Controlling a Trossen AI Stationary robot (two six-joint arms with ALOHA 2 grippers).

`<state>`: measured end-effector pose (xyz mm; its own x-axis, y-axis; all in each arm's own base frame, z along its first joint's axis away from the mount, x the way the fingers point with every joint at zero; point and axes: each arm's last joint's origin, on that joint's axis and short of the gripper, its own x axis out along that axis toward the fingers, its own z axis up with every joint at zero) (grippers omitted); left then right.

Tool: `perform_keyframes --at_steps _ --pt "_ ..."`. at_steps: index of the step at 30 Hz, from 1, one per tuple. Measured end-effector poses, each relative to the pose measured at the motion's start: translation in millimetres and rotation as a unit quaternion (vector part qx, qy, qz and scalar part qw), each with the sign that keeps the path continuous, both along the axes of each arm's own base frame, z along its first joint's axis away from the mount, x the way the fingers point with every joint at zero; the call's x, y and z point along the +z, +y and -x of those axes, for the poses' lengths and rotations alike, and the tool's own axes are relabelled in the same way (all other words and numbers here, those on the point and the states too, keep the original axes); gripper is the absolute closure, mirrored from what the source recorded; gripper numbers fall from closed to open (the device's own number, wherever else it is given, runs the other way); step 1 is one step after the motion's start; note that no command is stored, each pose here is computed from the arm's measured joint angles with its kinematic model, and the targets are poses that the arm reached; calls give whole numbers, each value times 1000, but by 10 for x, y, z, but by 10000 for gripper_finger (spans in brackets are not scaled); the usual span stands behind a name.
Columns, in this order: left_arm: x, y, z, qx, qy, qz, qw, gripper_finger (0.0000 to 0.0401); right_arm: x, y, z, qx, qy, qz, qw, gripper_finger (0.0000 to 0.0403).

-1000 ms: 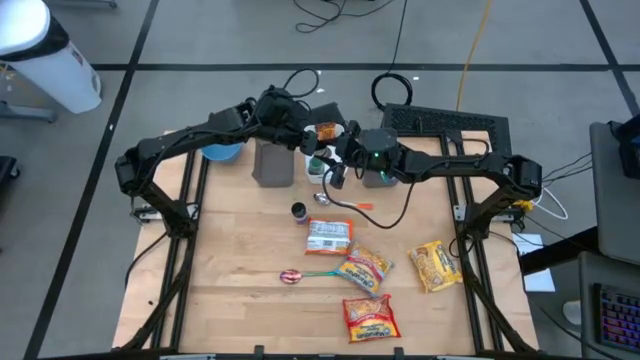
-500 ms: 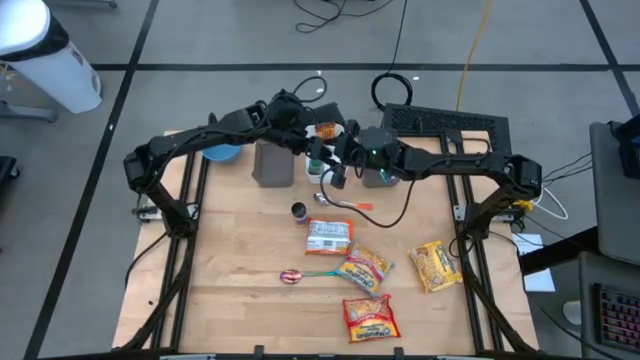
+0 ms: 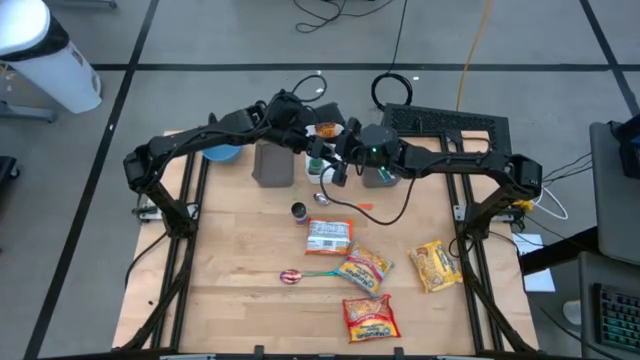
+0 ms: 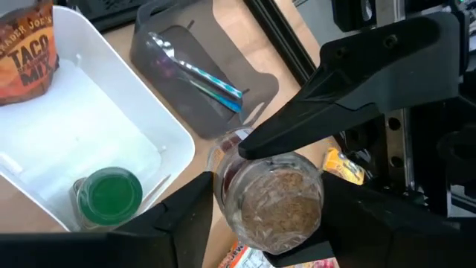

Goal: Pick & Place Food Item
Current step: Put the brown seasoning bottle into the white bin

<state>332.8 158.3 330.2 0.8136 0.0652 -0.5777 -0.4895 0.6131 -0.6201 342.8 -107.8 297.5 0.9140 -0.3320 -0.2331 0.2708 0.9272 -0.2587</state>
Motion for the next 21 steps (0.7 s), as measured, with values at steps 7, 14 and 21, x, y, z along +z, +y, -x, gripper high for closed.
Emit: perform_keyframes --at_steps 7,14,21 --pt "8 18 1 1 -6 -2 1000 166 7 -5 4 4 -1 0 1000 233" --pt "13 29 2 -3 -8 -14 1000 203 0 -5 6 7 5 5 1000 233" --pt "16 53 12 -8 -9 -22 1000 214 0 -4 5 8 5 6 1000 214"
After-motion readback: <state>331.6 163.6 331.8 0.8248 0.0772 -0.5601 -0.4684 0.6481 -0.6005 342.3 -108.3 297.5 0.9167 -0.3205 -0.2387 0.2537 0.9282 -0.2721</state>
